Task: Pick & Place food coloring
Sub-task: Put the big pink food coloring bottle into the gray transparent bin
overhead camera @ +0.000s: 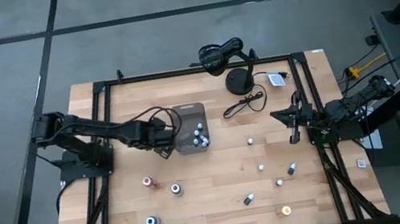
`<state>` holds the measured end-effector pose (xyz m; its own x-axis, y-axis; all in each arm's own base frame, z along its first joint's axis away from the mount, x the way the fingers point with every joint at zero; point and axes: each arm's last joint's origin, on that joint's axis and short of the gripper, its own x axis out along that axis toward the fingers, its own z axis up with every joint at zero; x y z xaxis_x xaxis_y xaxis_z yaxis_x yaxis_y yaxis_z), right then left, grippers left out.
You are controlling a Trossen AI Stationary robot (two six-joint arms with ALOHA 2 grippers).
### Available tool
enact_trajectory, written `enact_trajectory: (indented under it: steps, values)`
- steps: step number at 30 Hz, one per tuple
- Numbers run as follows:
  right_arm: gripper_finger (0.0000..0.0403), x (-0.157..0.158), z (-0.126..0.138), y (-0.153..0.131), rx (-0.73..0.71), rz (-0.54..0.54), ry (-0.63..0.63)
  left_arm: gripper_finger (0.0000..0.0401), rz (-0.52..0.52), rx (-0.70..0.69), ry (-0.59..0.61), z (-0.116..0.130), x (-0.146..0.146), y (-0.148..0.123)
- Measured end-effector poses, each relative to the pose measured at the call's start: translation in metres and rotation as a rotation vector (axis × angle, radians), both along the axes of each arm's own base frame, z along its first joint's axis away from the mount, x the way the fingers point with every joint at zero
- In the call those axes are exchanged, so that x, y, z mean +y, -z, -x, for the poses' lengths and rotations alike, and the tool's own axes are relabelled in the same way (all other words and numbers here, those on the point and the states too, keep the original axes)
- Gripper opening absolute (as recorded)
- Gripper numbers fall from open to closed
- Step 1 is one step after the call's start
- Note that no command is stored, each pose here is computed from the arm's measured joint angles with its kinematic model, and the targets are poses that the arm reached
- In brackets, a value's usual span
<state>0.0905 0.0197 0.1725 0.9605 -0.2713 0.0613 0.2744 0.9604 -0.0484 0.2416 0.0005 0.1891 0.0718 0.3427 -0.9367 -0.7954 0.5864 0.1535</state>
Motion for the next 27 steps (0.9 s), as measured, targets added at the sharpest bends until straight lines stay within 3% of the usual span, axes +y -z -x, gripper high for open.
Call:
enact_trajectory:
  steps: [11, 19, 27]
  values:
    - [0.0015, 0.0, 0.0, 0.0, 0.0, 0.0, 0.0, 0.0192, -0.004, -0.012, 0.016, -0.008, 0.007, 0.004]
    - [0.0015, 0.0, 0.0, 0.0, 0.0, 0.0, 0.0, 0.0145, -0.046, -0.006, 0.02, -0.008, 0.008, 0.005]
    - [0.0015, 0.0, 0.0, 0.0, 0.0, 0.0, 0.0, 0.0146, -0.005, -0.012, 0.053, -0.009, 0.007, -0.007]
